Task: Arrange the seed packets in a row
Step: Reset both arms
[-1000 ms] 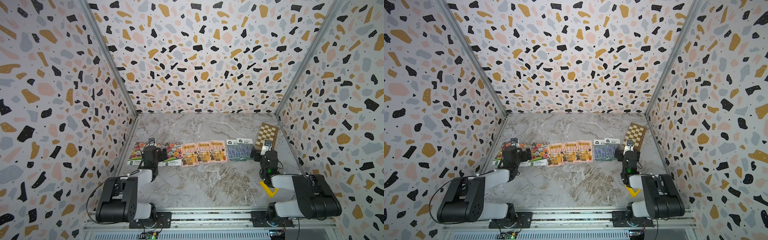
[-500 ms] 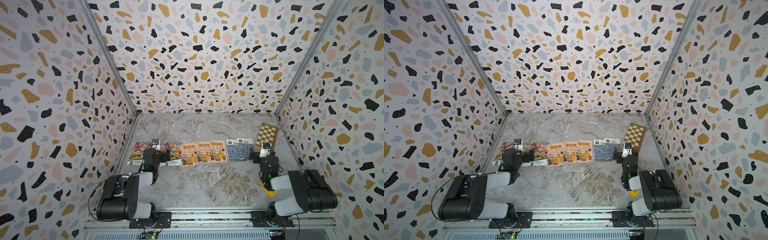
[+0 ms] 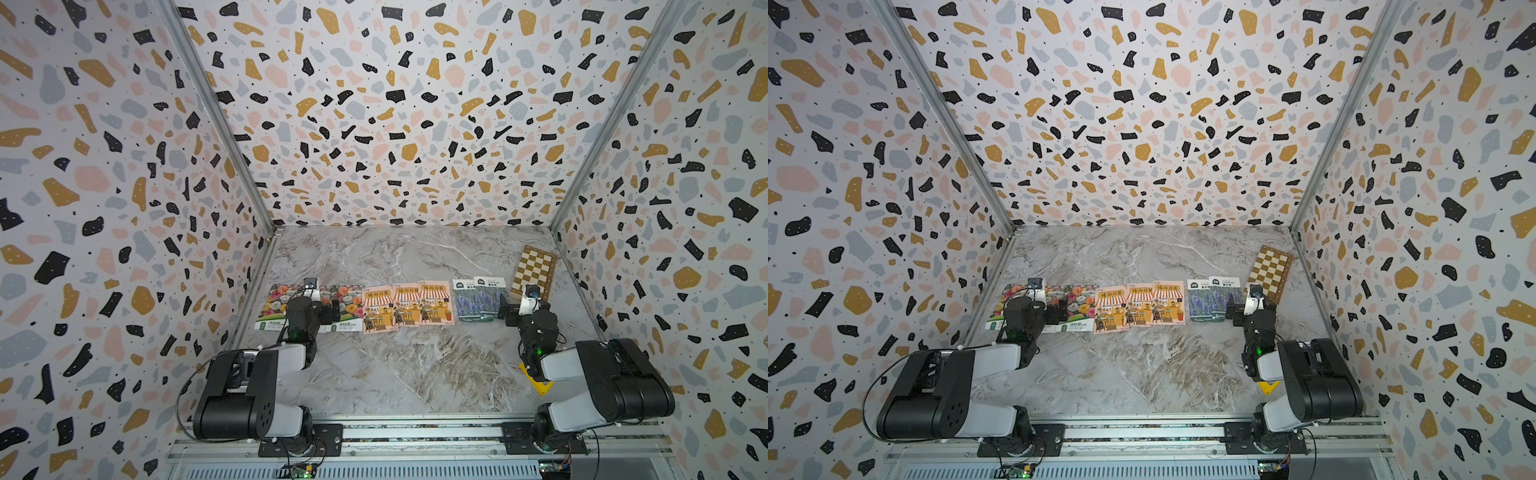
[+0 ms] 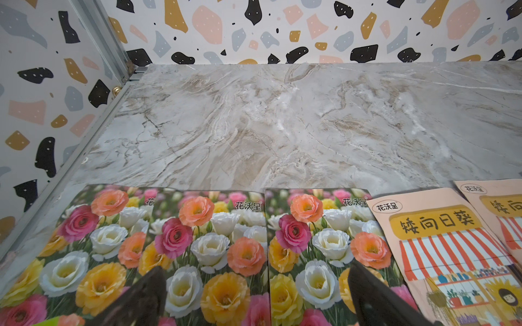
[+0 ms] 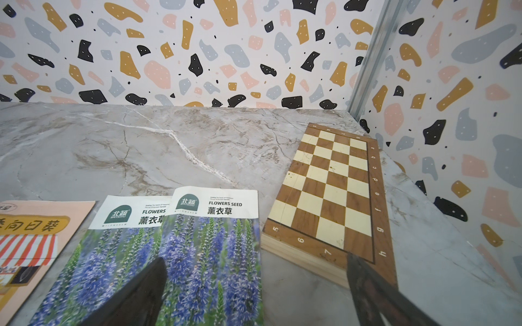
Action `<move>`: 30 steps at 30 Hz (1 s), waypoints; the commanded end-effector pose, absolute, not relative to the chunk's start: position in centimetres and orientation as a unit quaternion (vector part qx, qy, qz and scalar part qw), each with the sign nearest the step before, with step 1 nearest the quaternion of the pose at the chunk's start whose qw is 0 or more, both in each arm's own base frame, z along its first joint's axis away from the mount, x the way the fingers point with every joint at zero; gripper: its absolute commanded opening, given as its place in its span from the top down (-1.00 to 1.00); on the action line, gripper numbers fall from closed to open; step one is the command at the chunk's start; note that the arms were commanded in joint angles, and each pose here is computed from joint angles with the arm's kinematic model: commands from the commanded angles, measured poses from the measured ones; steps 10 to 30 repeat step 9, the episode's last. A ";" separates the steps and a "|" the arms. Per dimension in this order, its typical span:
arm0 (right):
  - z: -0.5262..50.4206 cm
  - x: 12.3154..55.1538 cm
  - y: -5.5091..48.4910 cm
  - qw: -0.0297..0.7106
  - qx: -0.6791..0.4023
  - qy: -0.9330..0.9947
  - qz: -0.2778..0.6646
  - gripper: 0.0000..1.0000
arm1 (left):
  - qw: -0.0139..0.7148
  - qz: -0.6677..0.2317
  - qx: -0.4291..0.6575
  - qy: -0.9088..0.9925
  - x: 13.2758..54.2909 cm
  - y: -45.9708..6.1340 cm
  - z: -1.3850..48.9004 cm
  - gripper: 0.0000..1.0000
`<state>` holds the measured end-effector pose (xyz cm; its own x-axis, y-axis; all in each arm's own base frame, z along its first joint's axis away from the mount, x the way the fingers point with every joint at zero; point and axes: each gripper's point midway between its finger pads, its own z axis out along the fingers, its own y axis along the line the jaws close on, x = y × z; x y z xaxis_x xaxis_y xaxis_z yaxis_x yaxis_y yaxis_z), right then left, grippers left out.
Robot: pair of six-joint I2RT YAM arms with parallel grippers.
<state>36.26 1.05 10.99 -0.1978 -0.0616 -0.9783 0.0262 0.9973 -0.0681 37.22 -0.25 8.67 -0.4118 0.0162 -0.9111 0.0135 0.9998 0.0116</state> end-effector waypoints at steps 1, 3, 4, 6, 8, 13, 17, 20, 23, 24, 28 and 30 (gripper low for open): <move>12.2 36.8 1.0 0.648 -0.010 0.761 -0.035 -0.99 | 0.559 0.007 0.002 0.829 37.7 0.2 9.6 -0.98; 12.2 36.8 1.0 0.648 -0.010 0.761 -0.035 -1.00 | 0.559 0.006 0.007 0.829 37.7 0.1 9.5 -0.97; 12.2 36.8 1.0 0.648 -0.009 0.761 -0.036 -1.00 | 0.560 0.005 0.007 0.829 37.8 0.0 9.5 -0.97; 12.2 36.8 1.0 0.648 -0.010 0.760 -0.035 -1.00 | 0.558 0.006 0.007 0.830 37.8 0.1 9.5 -0.98; 12.2 36.8 1.0 0.648 -0.010 0.761 -0.035 -1.00 | 0.560 0.006 0.007 0.829 37.8 0.1 9.6 -0.98; 12.2 36.8 1.0 0.648 -0.010 0.761 -0.035 -1.00 | 0.559 0.004 0.006 0.829 37.8 0.0 9.6 -0.98; 12.2 36.8 1.0 0.648 -0.010 0.761 -0.035 -1.00 | 0.559 0.004 0.006 0.829 37.8 0.0 9.6 -0.98; 12.2 36.8 1.0 0.648 -0.010 0.761 -0.035 -1.00 | 0.559 0.004 0.006 0.829 37.8 0.0 9.6 -0.98; 12.2 36.8 1.0 0.648 -0.010 0.761 -0.035 -1.00 | 0.559 0.004 0.006 0.829 37.8 0.0 9.6 -0.98; 12.2 36.8 1.0 0.648 -0.010 0.761 -0.035 -1.00 | 0.559 0.004 0.006 0.829 37.8 0.0 9.6 -0.98; 12.2 36.8 1.0 0.648 -0.010 0.761 -0.035 -1.00 | 0.559 0.004 0.006 0.829 37.8 0.0 9.6 -0.98; 12.2 36.8 1.0 0.648 -0.010 0.761 -0.035 -1.00 | 0.559 0.004 0.006 0.829 37.8 0.0 9.6 -0.98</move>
